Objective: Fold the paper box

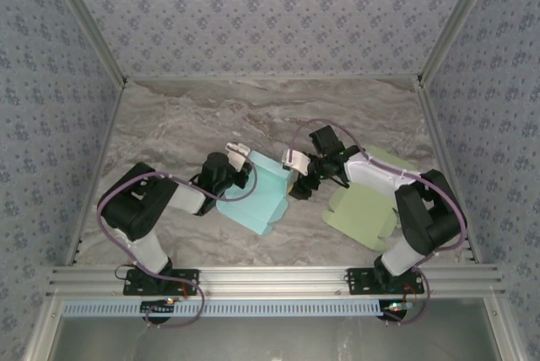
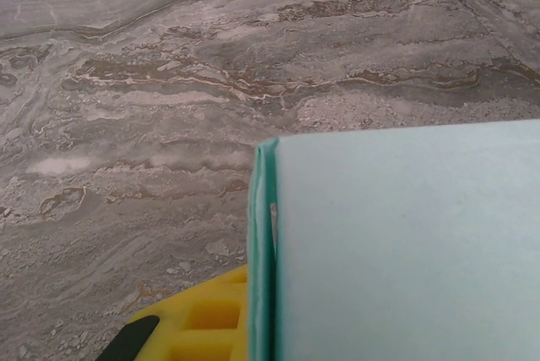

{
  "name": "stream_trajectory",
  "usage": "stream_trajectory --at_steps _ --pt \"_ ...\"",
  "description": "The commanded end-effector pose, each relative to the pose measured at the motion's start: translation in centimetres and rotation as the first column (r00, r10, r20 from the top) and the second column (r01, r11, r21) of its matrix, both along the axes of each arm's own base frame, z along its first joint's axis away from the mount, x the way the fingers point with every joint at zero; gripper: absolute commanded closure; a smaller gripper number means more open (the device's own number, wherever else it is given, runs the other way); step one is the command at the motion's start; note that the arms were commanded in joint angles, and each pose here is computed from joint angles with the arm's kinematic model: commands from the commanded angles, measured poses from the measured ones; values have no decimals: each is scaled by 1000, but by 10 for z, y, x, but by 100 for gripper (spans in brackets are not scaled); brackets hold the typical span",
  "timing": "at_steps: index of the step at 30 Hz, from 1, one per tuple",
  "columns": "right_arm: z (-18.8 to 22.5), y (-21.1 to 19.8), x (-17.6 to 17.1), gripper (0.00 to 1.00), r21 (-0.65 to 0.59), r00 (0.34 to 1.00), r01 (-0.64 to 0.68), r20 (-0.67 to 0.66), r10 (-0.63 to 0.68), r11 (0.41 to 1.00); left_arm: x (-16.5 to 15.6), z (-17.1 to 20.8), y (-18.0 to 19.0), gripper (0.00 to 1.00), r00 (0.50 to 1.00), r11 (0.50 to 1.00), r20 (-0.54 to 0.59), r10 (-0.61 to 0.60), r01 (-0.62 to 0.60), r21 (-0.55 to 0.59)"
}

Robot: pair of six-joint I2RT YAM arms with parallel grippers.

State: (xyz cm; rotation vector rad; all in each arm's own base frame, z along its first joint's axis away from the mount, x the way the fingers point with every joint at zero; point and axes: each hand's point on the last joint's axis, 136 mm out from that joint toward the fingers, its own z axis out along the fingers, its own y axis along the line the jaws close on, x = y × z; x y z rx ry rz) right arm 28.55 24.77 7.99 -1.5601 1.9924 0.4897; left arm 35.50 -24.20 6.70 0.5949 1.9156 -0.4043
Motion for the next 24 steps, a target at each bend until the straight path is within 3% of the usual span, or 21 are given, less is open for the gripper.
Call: stream_trajectory --at_steps 1,7,10,15,22,24 --pt "2 -3 3 19 -23 990 144 12 -144 989 -3 -9 6 94 999 1000 -32 31 -31 4" --pt "12 12 8 18 94 974 224 6 -225 970 -7 -11 1 94 1000 1000 -26 0 -1 -21" --pt "6 19 12 20 86 973 228 7 -229 970 -10 -14 -3 94 999 999 -33 -27 26 -29" --pt "-13 30 7 38 69 966 259 -4 -259 963 -12 -17 -5 92 998 999 -44 -39 38 -30" --pt "-24 18 0 51 58 952 304 24 -306 951 -13 -18 -7 75 997 998 -53 -52 50 -50" --pt "-25 14 -1 55 48 949 311 32 -312 949 -15 -17 -8 65 997 996 -49 -62 59 -62"
